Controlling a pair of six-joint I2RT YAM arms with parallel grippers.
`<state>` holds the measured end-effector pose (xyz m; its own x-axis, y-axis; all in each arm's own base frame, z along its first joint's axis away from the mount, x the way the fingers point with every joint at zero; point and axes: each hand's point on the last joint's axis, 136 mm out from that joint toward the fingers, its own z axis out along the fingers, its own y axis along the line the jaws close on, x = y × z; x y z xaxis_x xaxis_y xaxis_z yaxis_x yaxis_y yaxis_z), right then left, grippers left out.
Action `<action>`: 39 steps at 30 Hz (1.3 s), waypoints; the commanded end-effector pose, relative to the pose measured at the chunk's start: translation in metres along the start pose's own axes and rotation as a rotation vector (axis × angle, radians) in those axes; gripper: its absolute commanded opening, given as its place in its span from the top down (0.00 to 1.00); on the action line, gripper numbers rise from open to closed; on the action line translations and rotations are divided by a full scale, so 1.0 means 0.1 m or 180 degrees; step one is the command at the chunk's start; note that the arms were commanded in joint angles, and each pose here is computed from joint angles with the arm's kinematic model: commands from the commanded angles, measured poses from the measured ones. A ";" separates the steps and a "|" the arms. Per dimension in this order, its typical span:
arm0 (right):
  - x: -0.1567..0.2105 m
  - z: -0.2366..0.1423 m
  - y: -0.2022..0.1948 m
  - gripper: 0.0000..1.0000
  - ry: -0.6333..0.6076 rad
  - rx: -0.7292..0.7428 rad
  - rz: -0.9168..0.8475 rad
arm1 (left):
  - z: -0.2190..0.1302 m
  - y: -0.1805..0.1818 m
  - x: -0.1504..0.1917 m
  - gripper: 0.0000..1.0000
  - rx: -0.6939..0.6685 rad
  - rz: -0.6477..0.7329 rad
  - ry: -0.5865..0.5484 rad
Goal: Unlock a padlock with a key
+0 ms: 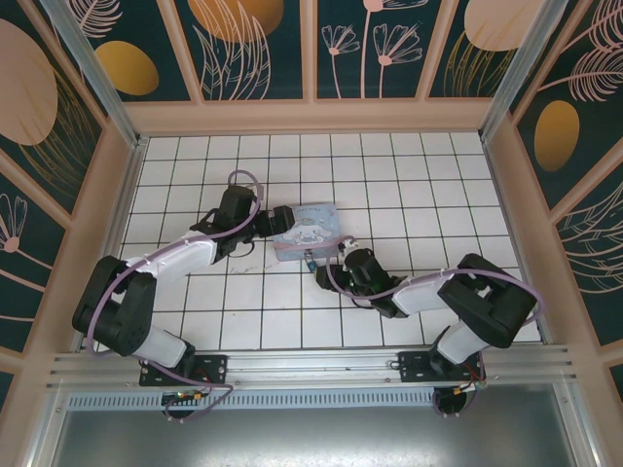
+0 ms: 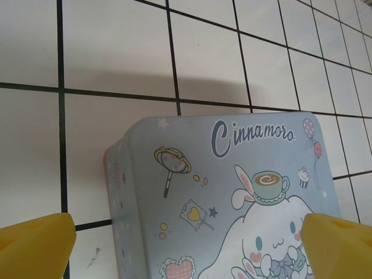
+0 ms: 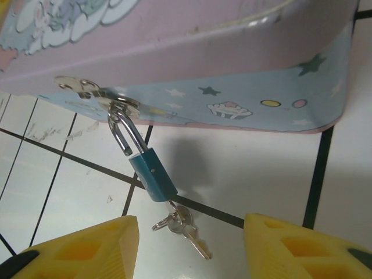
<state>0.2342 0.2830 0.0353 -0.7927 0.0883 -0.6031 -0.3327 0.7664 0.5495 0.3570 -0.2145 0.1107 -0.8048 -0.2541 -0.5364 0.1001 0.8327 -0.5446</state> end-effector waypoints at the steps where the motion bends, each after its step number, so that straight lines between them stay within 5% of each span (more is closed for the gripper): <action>1: -0.14 0.08 0.16 0.50 -0.0079 -0.0163 -0.0078 | 0.02 -0.05 -0.09 0.01 0.0065 0.0030 -0.0045; 16: -0.10 0.29 0.17 0.54 0.0029 -0.0165 -0.0091 | 0.09 -0.04 -0.05 0.01 0.0092 -0.0012 0.0010; 23: -0.10 0.33 0.15 0.71 0.0022 -0.0163 -0.0067 | 0.12 -0.03 -0.04 0.01 0.0089 -0.0032 0.0035; 30: -0.18 0.26 0.15 1.00 -0.0054 -0.0179 -0.0002 | 0.15 -0.03 -0.03 0.01 0.0088 0.0012 0.0094; 39: -0.27 0.15 0.17 1.00 -0.0179 -0.0249 0.0198 | 0.18 0.06 0.04 0.02 -0.0078 0.0161 0.0206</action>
<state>0.2525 0.3027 0.0358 -0.8005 0.1103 -0.5892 -0.3324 0.7363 0.5894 0.3639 -0.2220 0.0968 -0.8309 -0.2173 -0.5123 0.1127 0.8359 -0.5373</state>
